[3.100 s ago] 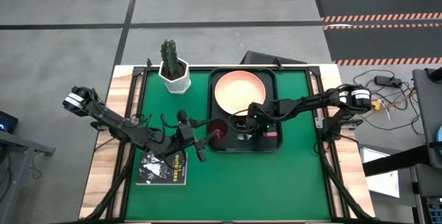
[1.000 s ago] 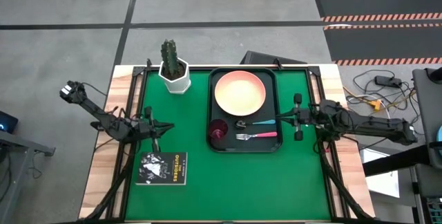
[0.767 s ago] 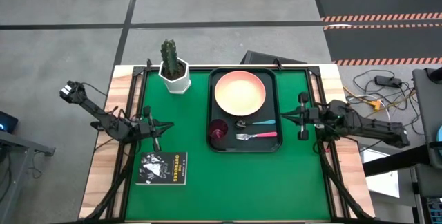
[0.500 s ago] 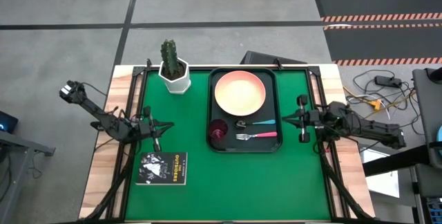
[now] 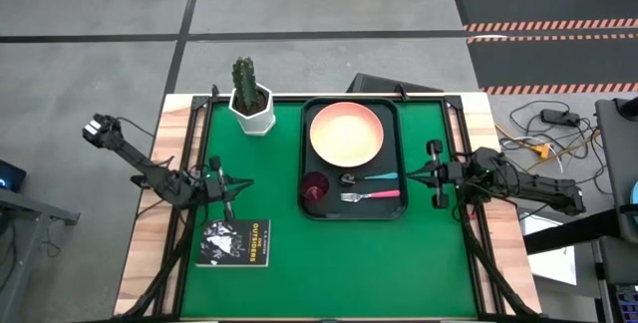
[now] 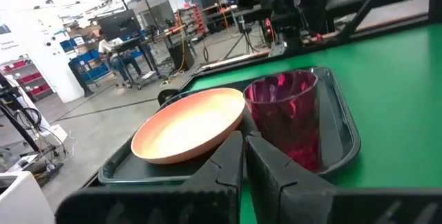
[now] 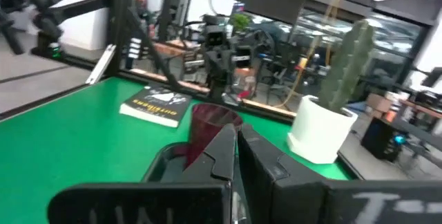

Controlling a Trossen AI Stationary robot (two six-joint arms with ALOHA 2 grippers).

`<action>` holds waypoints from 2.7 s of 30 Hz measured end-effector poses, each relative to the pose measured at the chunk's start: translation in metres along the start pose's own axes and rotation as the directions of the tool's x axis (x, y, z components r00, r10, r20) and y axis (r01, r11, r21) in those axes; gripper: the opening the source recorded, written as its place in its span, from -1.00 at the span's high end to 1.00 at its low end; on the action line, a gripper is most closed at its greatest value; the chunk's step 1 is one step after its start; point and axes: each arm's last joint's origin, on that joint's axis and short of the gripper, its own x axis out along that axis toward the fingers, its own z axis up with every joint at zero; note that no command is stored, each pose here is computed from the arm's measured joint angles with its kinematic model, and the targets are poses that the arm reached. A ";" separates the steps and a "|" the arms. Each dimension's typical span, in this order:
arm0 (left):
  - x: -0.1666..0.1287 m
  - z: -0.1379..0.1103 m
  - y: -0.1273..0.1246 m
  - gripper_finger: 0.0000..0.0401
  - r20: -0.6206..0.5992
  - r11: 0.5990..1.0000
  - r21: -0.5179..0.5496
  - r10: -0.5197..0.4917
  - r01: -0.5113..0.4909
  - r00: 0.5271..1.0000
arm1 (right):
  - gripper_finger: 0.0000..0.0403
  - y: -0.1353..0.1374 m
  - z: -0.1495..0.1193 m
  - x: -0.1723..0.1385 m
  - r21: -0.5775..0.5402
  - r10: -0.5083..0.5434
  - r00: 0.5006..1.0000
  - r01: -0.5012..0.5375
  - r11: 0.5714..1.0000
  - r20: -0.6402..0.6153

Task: Pick and place plate/cup/fork/spoon on tray
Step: Return to Home Position

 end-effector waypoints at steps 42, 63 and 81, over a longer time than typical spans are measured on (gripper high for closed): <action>0.009 -0.027 -0.019 1.00 -0.189 0.967 0.244 -0.019 0.066 0.982 | 0.96 -0.002 -0.005 0.003 0.148 -0.058 0.996 0.069 0.987 -0.073; 0.012 -0.041 -0.025 1.00 -0.273 0.932 0.345 -0.011 0.108 0.962 | 0.96 0.000 -0.011 0.003 0.161 -0.047 0.991 0.068 0.985 -0.128; 0.012 -0.041 -0.026 1.00 -0.278 0.930 0.351 -0.010 0.111 0.961 | 0.96 0.000 -0.011 0.003 0.162 -0.045 0.991 0.066 0.985 -0.129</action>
